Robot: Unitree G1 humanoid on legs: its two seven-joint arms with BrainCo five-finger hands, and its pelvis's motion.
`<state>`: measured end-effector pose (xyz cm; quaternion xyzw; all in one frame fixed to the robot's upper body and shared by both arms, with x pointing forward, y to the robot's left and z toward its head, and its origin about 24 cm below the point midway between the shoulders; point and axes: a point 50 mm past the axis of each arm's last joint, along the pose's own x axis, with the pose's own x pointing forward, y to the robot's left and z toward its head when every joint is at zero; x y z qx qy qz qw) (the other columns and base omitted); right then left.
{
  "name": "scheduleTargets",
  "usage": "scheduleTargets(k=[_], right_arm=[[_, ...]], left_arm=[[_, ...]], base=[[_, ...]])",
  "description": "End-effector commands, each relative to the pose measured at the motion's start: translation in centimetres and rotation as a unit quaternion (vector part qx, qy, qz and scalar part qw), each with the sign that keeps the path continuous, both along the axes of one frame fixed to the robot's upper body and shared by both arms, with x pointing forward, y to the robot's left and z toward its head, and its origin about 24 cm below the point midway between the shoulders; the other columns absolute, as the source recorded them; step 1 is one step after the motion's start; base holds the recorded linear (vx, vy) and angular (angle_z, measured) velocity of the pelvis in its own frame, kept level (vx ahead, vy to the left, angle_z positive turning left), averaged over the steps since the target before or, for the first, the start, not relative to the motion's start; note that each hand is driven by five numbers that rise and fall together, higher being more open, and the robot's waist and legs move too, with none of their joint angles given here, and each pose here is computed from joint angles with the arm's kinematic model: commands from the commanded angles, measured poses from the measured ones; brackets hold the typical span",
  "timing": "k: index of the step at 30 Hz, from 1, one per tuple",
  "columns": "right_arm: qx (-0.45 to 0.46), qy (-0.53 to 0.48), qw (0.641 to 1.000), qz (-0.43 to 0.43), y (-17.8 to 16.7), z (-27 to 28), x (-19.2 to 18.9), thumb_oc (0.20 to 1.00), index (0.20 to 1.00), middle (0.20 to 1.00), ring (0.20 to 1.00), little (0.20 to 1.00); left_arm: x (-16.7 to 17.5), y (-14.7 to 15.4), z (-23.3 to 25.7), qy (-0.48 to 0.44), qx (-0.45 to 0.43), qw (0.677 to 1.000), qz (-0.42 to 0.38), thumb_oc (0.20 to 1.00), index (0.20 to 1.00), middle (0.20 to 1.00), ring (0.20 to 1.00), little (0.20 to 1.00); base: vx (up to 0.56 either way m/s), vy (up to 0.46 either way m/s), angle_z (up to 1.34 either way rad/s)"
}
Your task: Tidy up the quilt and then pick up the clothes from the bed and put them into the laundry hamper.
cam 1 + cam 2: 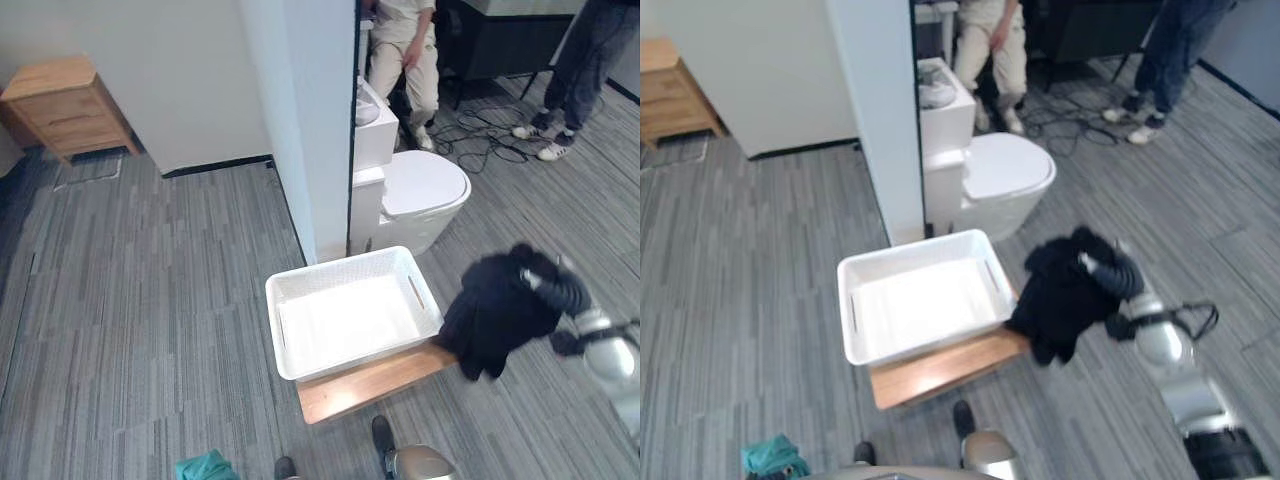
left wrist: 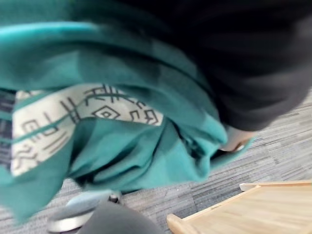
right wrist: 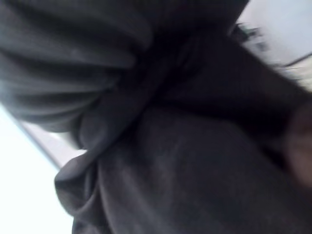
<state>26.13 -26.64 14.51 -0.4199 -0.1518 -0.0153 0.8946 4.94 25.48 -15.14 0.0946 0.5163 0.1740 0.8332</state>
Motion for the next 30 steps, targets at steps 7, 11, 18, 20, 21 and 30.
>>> scheduleTargets(k=[7,11,18,20,21,30], right_arm=[[-0.075,-0.152,0.985,0.044,1.1,8.8,1.2,0.2,0.2,0.2,0.2,0.2],[-0.09,-0.131,0.986,0.04,0.6,8.4,1.0,0.2,0.2,0.2,0.2,0.2],[-0.087,-0.095,0.99,0.061,1.7,6.7,1.9,0.2,0.2,0.2,0.2,0.2],[-0.088,-0.067,0.991,0.07,2.4,5.7,3.0,0.2,0.2,0.2,0.2,0.2],[-0.088,-0.067,0.991,0.07,2.5,5.7,3.1,0.2,0.2,0.2,0.2,0.2],[-0.109,0.036,0.99,0.078,4.5,0.0,5.4,0.2,0.2,0.2,0.2,0.2]], left_arm=[[1.9,2.6,0.8,0.002,0.034,0.999,-0.027,0.2,0.2,0.2,0.2,0.2],[1.0,2.4,0.4,0.017,0.027,0.999,-0.018,0.2,0.2,0.2,0.2,0.2],[2.4,1.4,0.4,0.005,0.029,0.999,-0.032,0.2,0.2,0.2,0.2,0.2],[3.0,0.7,0.3,-0.001,0.019,0.999,-0.043,0.2,0.2,0.2,0.2,0.2],[3.0,0.7,0.2,-0.001,0.019,0.999,-0.042,0.2,0.2,0.2,0.2,0.2],[13.3,-2.5,6.2,-0.25,-0.006,0.958,-0.144,0.2,0.2,0.2,0.2,0.2]], base=[[-0.05,-0.043,0.7],[0.06,0.016,0.29],[0.0,-0.002,0.0],[-0.07,0.028,-0.19],[-0.11,0.031,-0.25],[-0.09,0.044,-0.04]])
